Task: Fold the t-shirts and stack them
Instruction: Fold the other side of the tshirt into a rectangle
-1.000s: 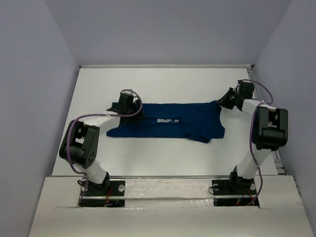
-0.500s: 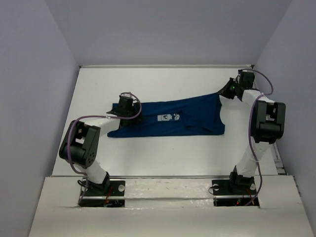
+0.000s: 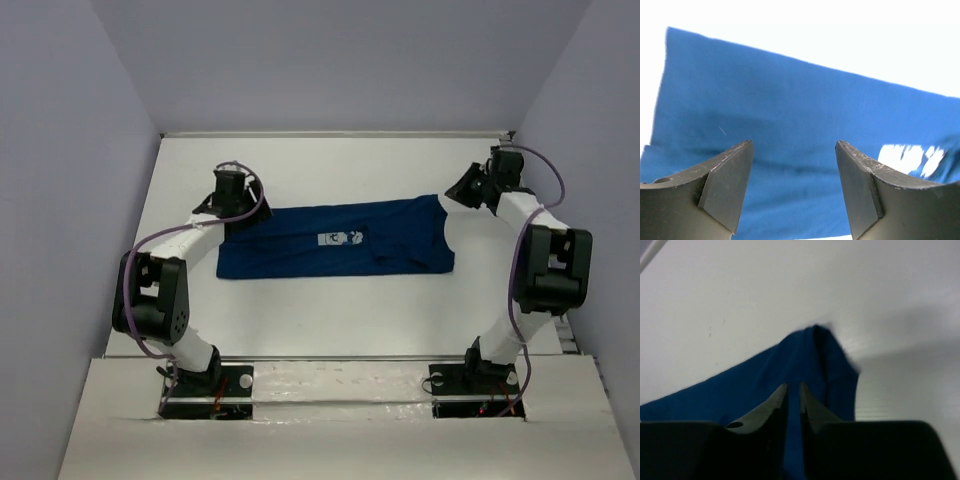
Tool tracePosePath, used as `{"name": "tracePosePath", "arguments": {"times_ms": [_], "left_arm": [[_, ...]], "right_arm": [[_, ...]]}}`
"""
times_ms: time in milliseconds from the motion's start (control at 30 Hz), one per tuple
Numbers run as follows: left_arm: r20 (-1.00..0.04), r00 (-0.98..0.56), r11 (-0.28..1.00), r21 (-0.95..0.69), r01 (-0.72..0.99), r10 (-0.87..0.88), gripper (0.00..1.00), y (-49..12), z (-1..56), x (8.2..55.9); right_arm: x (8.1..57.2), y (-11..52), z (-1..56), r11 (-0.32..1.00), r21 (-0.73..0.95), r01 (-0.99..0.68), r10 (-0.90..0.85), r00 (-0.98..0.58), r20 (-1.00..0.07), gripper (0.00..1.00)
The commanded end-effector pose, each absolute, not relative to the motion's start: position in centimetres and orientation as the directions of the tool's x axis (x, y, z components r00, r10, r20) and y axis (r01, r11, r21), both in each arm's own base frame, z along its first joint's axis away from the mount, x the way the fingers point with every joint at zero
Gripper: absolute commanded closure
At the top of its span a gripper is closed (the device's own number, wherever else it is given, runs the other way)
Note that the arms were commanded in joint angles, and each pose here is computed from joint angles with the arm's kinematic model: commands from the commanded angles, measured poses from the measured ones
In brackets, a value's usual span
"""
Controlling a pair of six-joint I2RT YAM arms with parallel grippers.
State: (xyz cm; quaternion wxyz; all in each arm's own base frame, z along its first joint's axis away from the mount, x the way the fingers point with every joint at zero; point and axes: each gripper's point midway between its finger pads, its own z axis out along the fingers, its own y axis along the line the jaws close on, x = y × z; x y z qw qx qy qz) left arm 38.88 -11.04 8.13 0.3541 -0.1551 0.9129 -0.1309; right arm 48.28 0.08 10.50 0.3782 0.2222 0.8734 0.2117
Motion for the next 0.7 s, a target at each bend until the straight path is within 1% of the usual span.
{"name": "tracePosePath", "arguments": {"times_ms": [0,33,67,100,167,200,267,300,367,400,433,500,667], "left_arm": [[-0.630,-0.653,0.902,-0.367,-0.227,-0.421,0.33,-8.4,10.6,42.1],[-0.628,-0.645,0.897,-0.362,-0.253,-0.435,0.33,-7.1,10.5,42.7],[-0.632,-0.634,0.893,-0.364,-0.264,-0.445,0.33,-6.4,10.8,43.4],[-0.625,-0.623,0.882,-0.366,-0.297,-0.469,0.33,-5.0,10.4,44.0],[-0.620,-0.616,0.874,-0.371,-0.315,-0.485,0.35,-4.0,9.9,44.7],[-0.620,-0.606,0.867,-0.368,-0.336,-0.498,0.35,-3.0,9.8,45.1],[-0.621,-0.601,0.864,-0.377,-0.332,-0.502,0.37,-2.8,10.0,46.0],[-0.608,-0.610,0.861,-0.372,-0.345,-0.507,0.38,-2.4,9.1,46.3],[-0.606,-0.608,0.858,-0.372,-0.353,-0.513,0.46,-2.0,8.9,47.0],[-0.592,-0.613,0.852,-0.372,-0.367,-0.523,0.52,-1.6,8.1,47.1],[-0.593,-0.611,0.852,-0.374,-0.367,-0.524,0.56,-1.6,8.1,47.2],[-0.590,-0.609,0.848,-0.372,-0.376,-0.529,0.58,-1.1,7.8,47.2],[-0.578,-0.625,0.851,-0.347,-0.394,-0.525,0.59,-0.8,7.0,47.4]], "right_arm": [[42.8,3.4,11.8,0.796,0.571,0.202,0.555,-0.620,-0.554,0.92],[41.7,3.9,11.3,0.795,0.573,0.201,0.552,-0.631,-0.544,1.00],[40.8,4.9,12.0,0.790,0.589,0.168,0.546,-0.632,-0.551,1.00],[39.2,5.1,10.5,0.785,0.592,0.183,0.548,-0.652,-0.525,1.00],[37.9,5.9,11.1,0.774,0.615,0.147,0.542,-0.657,-0.525,1.00],[37.1,6.1,10.5,0.773,0.617,0.150,0.538,-0.669,-0.512,1.00],[36.4,6.7,10.4,0.777,0.617,0.123,0.515,-0.688,-0.511,0.97],[36.1,7.1,10.3,0.782,0.612,0.118,0.504,-0.698,-0.509,0.96],[35.7,7.0,10.0,0.784,0.608,0.123,0.502,-0.701,-0.506,0.96],[35.6,7.1,10.2,0.785,0.608,0.116,0.499,-0.700,-0.510,0.95],[35.5,7.1,10.3,0.787,0.607,0.113,0.495,-0.702,-0.512,0.95],[35.3,7.1,10.2,0.789,0.604,0.111,0.490,-0.707,-0.511,0.93],[35.1,7.2,9.5,0.786,0.607,0.120,0.492,-0.715,-0.496,0.92]]}}
